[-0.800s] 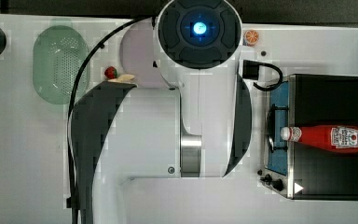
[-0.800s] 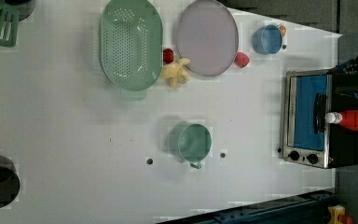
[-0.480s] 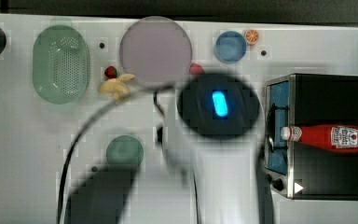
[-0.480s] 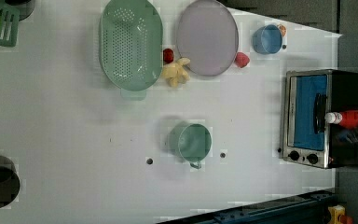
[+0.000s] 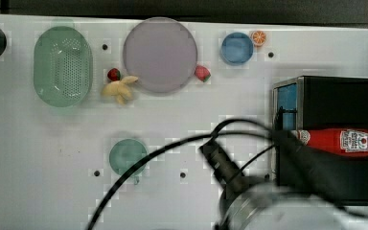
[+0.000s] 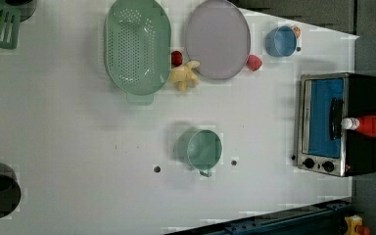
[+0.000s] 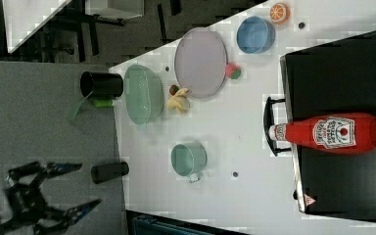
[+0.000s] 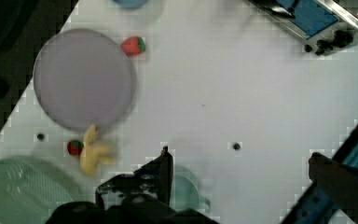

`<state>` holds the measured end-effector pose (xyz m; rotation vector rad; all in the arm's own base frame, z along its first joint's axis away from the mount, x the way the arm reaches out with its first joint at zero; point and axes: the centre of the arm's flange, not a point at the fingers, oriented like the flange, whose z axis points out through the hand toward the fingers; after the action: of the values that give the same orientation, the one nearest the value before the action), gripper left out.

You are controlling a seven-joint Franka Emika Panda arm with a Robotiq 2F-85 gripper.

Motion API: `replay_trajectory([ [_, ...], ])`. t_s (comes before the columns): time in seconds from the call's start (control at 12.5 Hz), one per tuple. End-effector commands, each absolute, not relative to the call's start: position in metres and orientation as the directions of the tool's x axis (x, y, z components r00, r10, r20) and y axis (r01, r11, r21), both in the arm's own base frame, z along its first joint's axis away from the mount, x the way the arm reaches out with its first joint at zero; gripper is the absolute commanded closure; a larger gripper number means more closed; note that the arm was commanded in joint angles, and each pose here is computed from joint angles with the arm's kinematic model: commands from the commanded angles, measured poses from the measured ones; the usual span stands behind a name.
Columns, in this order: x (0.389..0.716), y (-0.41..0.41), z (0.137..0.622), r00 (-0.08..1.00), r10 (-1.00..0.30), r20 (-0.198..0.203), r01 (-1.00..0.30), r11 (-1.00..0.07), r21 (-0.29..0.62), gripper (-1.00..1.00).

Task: Pick Ketchup from oven and place it on table.

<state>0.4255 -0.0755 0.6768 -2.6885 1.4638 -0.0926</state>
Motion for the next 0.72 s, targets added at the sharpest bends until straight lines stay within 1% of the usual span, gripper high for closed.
replay_trajectory([
  [0.08, 0.465, -0.165, 0.589, 0.404, -0.913, -0.063, -0.915, -0.402, -0.034, -1.00],
  [0.24, 0.471, -0.212, 0.563, 0.322, -0.945, -0.054, -0.947, -0.320, -0.035, -1.00],
  [0.4, 0.475, -0.249, 0.543, 0.256, -0.966, -0.028, -0.966, -0.255, -0.046, -1.00],
  [0.56, 0.480, -0.288, 0.521, 0.186, -0.982, 0.025, -0.980, -0.188, -0.069, -1.00],
  [0.72, 0.481, -0.324, 0.495, 0.124, -0.990, 0.073, -0.989, -0.129, -0.070, -1.00],
])
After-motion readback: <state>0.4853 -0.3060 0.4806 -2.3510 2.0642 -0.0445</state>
